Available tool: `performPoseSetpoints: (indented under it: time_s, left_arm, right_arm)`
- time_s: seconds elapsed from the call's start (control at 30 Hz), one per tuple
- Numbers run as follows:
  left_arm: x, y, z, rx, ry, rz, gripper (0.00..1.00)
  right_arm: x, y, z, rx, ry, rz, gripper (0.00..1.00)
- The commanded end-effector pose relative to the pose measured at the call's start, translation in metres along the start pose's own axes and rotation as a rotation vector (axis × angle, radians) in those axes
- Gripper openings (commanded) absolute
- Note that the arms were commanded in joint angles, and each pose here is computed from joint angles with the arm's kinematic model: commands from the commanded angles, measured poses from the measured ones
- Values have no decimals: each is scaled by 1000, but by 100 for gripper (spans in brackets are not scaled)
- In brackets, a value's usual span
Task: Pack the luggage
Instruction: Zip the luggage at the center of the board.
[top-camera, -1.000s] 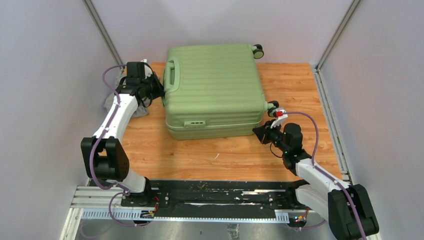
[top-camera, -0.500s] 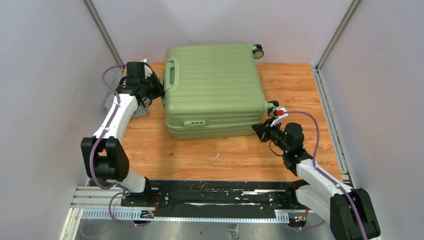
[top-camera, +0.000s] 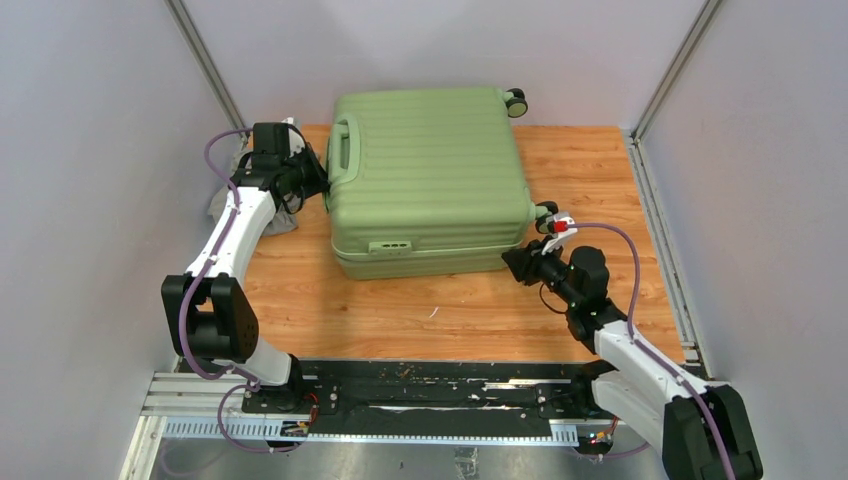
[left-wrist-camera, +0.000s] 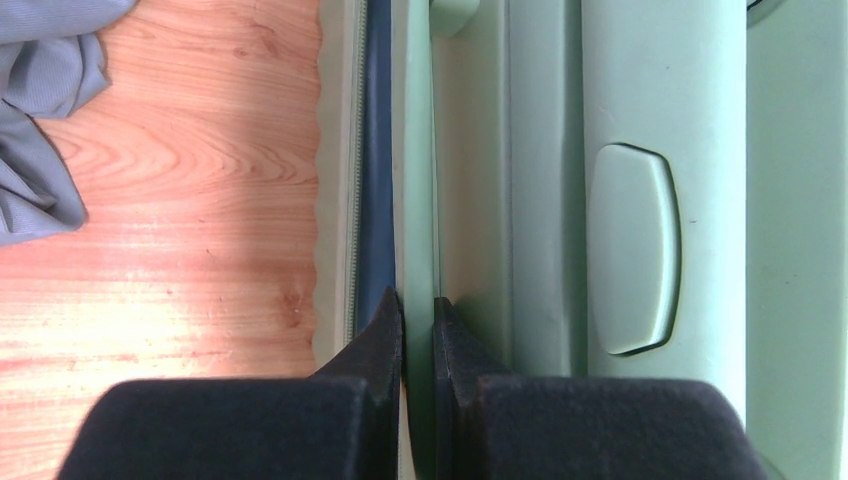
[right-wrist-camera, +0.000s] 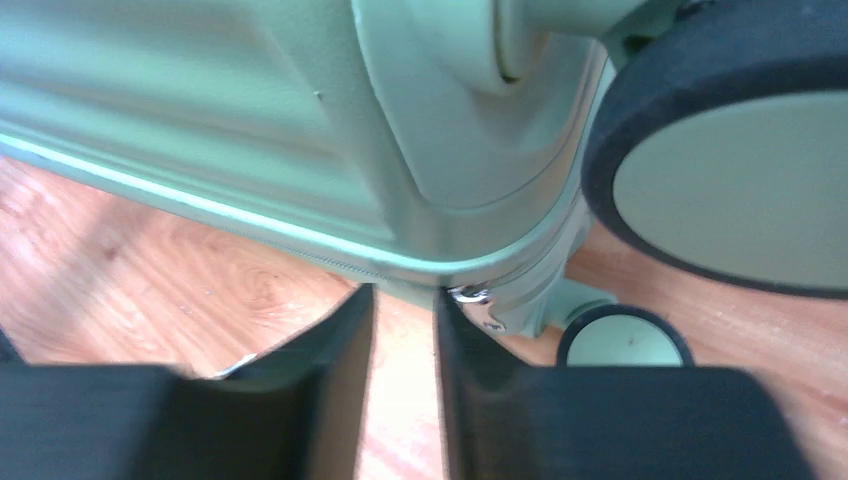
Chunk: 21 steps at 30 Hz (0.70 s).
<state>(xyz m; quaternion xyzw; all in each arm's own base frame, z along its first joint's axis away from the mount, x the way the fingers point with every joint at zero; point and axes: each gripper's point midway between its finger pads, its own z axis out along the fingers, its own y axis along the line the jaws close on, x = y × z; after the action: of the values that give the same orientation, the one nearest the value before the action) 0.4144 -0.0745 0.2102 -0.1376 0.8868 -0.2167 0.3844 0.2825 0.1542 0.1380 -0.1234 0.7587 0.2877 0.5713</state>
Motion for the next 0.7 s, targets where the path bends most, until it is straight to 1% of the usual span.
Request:
performPoseSetpoints:
  time_s: [0.0,0.17,0.27,0.33,0.37,0.47,0.6,0.67]
  left_arm:
    - [-62,-81,-51,290,-198,76,0]
    - [-63,-80,-50,288,-200,81,0]
    - [-63,-81,-50,288,-202,79,0]
    - [-63,-81,-50,288,-202,75,0]
    - [-63,-81,-50,289,-203,75,0]
    - [-63,-82,-51,291,-201,75,0]
    - [-63,-82,-50,291,-201,76,0]
    - [-62,-81,-49,290,-198,75,0]
  right_arm:
    - [-10,-9,-10,83,-26,-24,40]
    - [-4,-17,-23,124,-54,-22,57]
    - [-4,-23,-20,140,-47,-3,66]
    - [-6,-25,-14,134,-35,5,70]
    - [-8,-25,-11,128,-34,7,70]
    - [-11,-26,-3,110,-40,9,67]
    - [-15,-26,6,70,-50,8,58]
    - [-16,-25,8,50,-58,7,56]
